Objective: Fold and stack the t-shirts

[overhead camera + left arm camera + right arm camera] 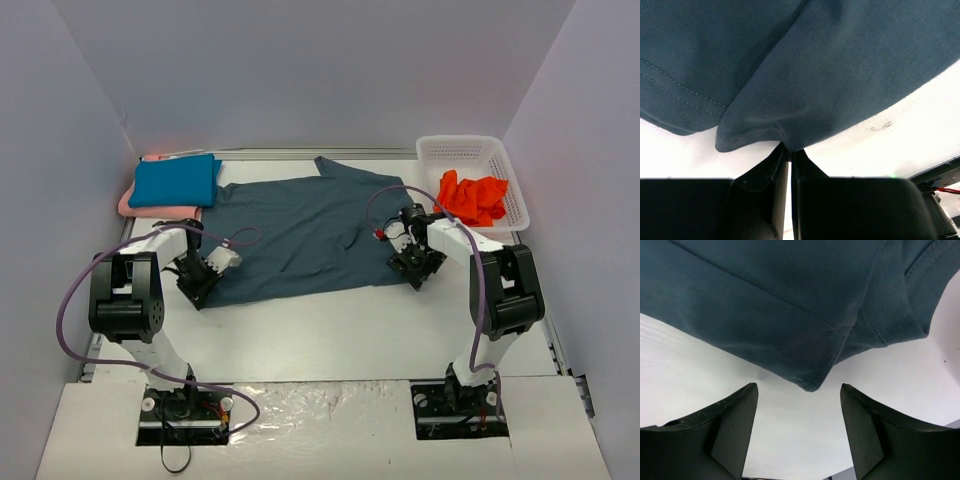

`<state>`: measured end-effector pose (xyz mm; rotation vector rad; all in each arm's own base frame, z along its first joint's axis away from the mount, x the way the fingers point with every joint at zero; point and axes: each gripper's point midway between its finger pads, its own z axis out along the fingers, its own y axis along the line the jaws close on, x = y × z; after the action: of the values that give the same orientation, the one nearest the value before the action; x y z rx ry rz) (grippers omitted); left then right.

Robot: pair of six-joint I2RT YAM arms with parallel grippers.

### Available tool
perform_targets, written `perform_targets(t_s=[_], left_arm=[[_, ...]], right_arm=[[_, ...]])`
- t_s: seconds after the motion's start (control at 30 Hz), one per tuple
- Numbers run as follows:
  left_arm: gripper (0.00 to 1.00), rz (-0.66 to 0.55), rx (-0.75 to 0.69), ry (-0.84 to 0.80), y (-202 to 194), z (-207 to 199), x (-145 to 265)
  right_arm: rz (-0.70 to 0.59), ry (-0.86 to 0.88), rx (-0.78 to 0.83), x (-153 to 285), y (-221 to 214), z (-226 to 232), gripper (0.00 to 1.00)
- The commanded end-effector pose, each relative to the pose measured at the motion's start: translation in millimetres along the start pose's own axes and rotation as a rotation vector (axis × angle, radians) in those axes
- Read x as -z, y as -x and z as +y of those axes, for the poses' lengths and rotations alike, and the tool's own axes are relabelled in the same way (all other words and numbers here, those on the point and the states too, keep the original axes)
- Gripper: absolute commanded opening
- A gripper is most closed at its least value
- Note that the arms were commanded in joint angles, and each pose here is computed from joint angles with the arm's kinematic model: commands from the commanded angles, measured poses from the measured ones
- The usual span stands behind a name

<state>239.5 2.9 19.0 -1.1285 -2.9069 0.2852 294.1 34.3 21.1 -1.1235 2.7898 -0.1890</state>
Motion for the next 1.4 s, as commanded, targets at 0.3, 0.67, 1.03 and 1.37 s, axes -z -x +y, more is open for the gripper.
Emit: perform_targets(t_s=[0.3,0.67,1.03,1.37], left_arm=[[0.02,-0.024,0.003,0.048,4.2,5.0,13.0],[0.02,-0.024,0.010,0.033,4.6,3.2,9.8],[0.02,-0.027,0.007,0.053,6.3,6.6,15.4],[0.02,-0.031,0.005,0.040,6.7,4.3,14.4]], right_arm=[[0.046,0.140,0.018,-21.3,-18.1,8.3,0.58],[0.041,0.165,0.012,-28.0,-19.2,5.9,0.42],[0.000,0.169,-0.056,-30.3,-19.2,-18.3,0.38],[-0.074,0.235,-0.038,-24.0,-10.5,-6.9,0.35]])
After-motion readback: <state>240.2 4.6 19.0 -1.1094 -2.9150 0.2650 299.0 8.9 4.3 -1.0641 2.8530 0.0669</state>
